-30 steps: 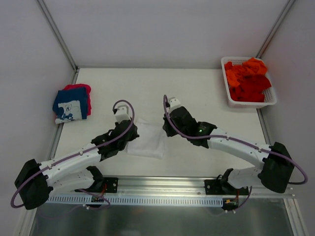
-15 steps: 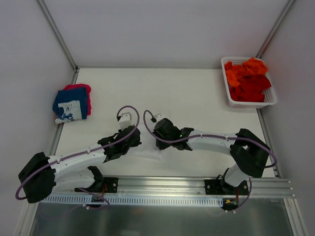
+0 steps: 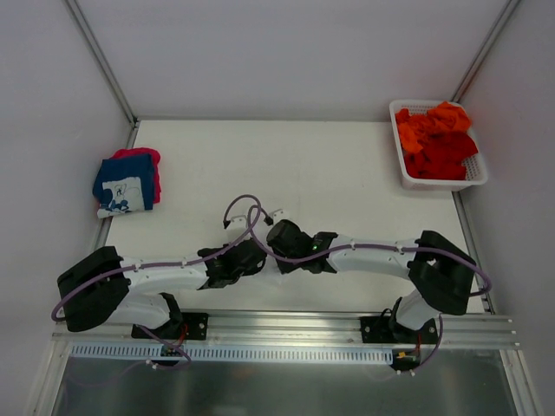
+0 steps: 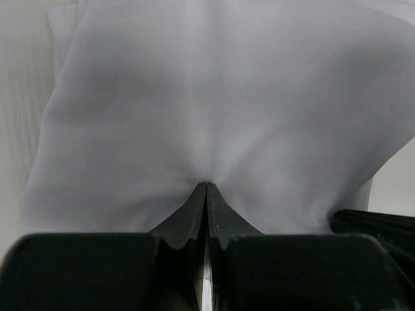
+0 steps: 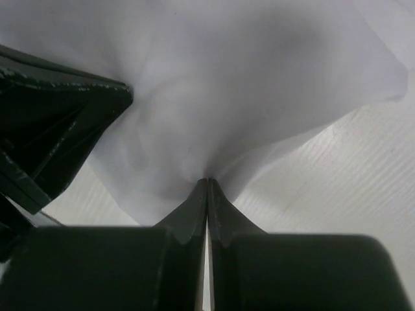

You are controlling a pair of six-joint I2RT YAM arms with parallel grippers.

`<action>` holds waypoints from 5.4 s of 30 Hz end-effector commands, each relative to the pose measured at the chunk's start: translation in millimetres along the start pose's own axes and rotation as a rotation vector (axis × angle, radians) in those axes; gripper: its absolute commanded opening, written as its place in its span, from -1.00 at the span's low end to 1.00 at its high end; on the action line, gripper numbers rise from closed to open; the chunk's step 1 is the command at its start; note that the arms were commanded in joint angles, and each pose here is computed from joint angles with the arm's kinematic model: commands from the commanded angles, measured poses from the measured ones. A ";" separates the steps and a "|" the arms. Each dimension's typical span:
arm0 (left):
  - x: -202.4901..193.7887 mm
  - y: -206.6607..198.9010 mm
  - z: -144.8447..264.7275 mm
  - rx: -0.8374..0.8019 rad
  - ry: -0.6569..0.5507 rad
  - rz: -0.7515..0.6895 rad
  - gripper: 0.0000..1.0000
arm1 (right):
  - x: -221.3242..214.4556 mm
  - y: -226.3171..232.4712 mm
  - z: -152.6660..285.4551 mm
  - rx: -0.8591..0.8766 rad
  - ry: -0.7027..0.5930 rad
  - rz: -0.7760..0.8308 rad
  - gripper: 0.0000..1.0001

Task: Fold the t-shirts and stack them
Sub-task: Fold the tshirt

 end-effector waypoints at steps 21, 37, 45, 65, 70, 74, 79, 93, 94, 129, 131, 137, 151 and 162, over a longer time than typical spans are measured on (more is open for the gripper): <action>-4.5 3.8 4.1 0.023 -0.027 0.064 -1.00 | -7.8 40.8 20.4 0.181 -0.066 -0.066 -0.99; -19.6 26.5 6.0 0.068 -0.016 0.102 -1.00 | -79.1 11.0 16.2 -0.059 0.108 -0.133 -0.99; -24.9 34.9 6.4 0.083 -0.015 0.113 -1.00 | -98.4 -16.6 47.2 -0.169 0.119 -0.146 -0.99; 98.6 13.1 91.0 0.095 -0.385 -0.179 0.98 | -40.8 -24.5 121.3 -0.024 -0.263 -0.095 0.50; 93.7 30.4 64.4 0.213 -0.244 -0.216 0.98 | -48.9 -20.5 100.3 -0.045 -0.242 -0.125 0.65; 76.2 49.1 33.2 0.317 -0.112 -0.235 0.98 | -57.3 -13.3 76.7 0.009 -0.247 -0.191 0.66; 54.2 54.7 17.1 0.340 -0.019 -0.215 0.96 | -59.1 -10.5 56.7 0.050 -0.278 -0.249 0.66; 27.5 60.3 1.7 0.143 -0.003 -0.095 0.93 | -50.1 -10.2 9.7 0.206 -0.277 -0.383 0.66; 25.6 59.5 0.6 0.124 -0.004 -0.090 0.93 | -50.3 -8.2 6.3 0.213 -0.271 -0.388 0.67; -6.1 41.9 -1.3 -0.116 0.036 0.122 0.61 | -37.1 -12.8 53.5 0.046 -0.379 -0.253 0.65; -10.4 34.7 4.7 -0.121 0.020 0.114 0.58 | -38.1 -21.5 61.9 -0.022 -0.366 -0.225 0.65; -19.5 -7.8 30.8 -0.174 0.032 0.130 0.58 | -32.0 -30.7 87.3 -0.028 -0.419 -0.236 0.65; -8.1 26.1 59.7 0.078 -0.031 0.025 0.54 | -37.1 -37.3 100.9 -0.001 -0.458 -0.256 0.65; -21.7 38.2 48.2 0.105 -0.033 0.032 0.47 | -33.6 -28.9 103.6 0.008 -0.464 -0.233 0.65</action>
Point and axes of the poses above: each gripper's point midway between its finger pads, its own z axis back along the fingers, its own y axis along the line the jaws close on, x = y × z, the point moved 7 cm from there along z, back along the fingers, and after that the axes turned 9 degrees about -z, right-handed, at the moved point
